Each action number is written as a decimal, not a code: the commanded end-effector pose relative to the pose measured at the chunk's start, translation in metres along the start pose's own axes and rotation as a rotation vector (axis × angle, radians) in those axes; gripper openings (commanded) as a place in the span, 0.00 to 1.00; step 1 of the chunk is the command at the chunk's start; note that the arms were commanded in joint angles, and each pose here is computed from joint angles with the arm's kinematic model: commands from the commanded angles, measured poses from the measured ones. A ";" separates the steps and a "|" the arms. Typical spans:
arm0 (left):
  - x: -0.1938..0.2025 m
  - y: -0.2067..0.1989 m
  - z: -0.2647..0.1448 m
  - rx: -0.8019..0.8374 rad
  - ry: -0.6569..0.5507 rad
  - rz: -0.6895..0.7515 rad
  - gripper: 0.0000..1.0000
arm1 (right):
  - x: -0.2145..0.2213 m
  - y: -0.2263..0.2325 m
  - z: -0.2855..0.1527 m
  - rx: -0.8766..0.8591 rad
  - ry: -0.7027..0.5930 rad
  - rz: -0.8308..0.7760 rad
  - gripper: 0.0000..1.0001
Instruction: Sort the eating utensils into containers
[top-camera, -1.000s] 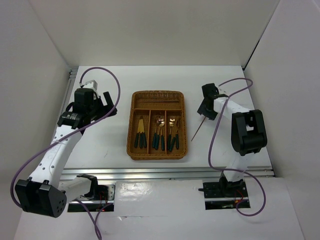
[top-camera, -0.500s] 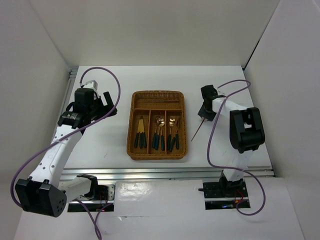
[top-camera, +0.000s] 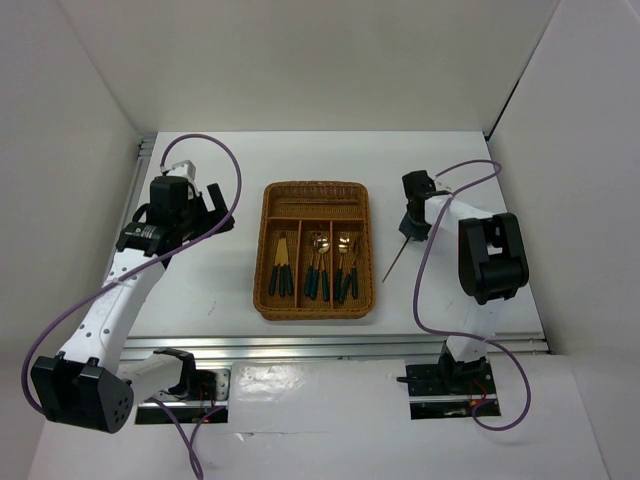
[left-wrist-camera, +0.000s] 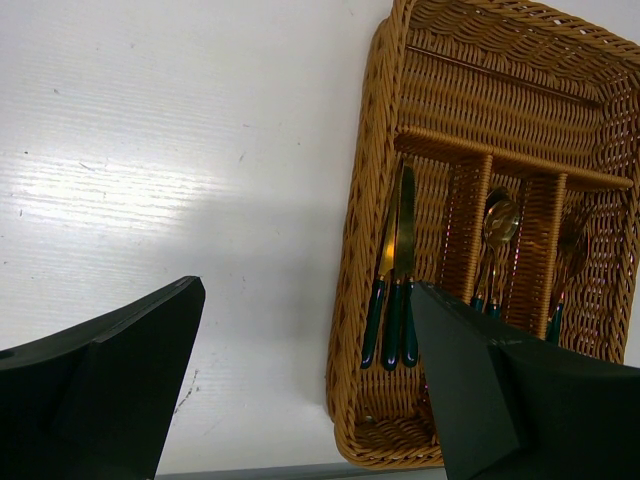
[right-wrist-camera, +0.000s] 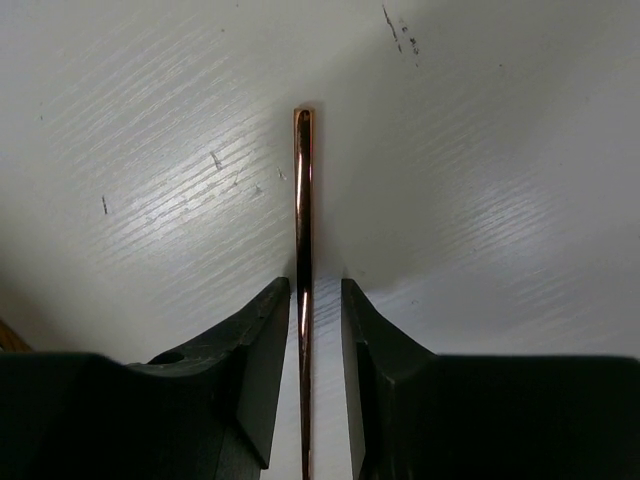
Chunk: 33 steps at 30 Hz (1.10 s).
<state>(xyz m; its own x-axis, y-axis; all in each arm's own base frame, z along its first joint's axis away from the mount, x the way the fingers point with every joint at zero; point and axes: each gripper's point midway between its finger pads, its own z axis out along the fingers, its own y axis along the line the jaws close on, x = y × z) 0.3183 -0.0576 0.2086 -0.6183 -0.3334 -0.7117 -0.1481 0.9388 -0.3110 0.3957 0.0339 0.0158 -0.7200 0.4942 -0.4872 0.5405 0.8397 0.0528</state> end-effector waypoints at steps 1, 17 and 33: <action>-0.013 -0.005 -0.003 0.007 -0.040 0.006 1.00 | -0.001 -0.004 0.013 0.021 -0.009 0.006 0.34; -0.014 -0.003 -0.003 -0.001 -0.044 0.006 1.00 | -0.006 -0.011 0.016 0.087 0.005 0.026 0.16; -0.017 -0.002 -0.011 -0.002 -0.064 0.005 1.00 | -0.121 0.017 -0.142 -0.190 -0.350 0.184 0.11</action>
<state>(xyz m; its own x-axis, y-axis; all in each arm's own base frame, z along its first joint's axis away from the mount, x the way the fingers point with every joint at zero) 0.3185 -0.0529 0.2077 -0.6125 -0.3338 -0.7165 -0.1681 0.9407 -0.2946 0.4169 0.0253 0.1338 -0.5444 0.5405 -0.6415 0.5543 0.8058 0.2085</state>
